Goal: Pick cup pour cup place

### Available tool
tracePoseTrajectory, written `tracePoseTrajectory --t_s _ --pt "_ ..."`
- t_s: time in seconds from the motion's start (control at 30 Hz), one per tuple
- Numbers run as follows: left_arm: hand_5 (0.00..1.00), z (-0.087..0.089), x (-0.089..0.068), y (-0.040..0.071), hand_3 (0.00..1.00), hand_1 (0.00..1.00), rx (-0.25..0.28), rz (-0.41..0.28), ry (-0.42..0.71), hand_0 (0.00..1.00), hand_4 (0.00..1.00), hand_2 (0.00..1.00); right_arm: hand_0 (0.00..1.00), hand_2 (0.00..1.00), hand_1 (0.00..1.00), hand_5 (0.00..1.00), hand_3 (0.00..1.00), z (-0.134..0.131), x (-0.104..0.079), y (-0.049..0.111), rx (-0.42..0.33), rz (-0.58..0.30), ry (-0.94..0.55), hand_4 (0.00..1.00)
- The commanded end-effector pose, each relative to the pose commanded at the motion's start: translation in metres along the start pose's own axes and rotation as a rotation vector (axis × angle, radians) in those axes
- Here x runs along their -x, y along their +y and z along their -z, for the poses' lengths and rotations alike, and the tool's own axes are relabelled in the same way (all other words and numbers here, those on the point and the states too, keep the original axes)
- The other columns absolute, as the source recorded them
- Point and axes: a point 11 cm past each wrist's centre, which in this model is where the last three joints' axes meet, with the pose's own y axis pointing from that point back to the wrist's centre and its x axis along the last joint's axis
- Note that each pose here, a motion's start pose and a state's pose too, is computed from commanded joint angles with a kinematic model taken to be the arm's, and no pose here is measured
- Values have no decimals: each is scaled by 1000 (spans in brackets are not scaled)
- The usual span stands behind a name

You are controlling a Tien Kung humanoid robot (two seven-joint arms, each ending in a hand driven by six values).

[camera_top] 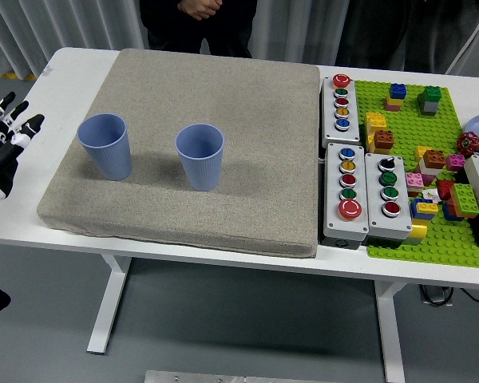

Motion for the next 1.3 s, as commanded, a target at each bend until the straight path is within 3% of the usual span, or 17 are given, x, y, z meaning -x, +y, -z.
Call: tracePoseTrajectory --t_s 0.4,0.93,1.2,1.23,1.3 --pt "293 22 21 8 998 883 -59 63 -78 890 880 991 715 660 673 258 618 3 2 1 -3 3 7 2" --pt "276 38 16 2 998 900 -96 30 -152 899 875 998 715 659 673 261 619 3 4 1 -2 5 1 2" --pt "250 47 23 -2 998 927 -118 75 -198 922 879 998 716 659 672 265 619 4 5 1 -4 7 -1 2" --pt "2 47 23 -2 998 944 -118 76 -199 942 752 998 716 658 672 264 618 4 5 1 -4 7 -1 2" --pt "2 49 24 -3 998 944 -123 80 -199 942 752 998 716 658 672 264 618 4 6 1 -3 7 -1 2"
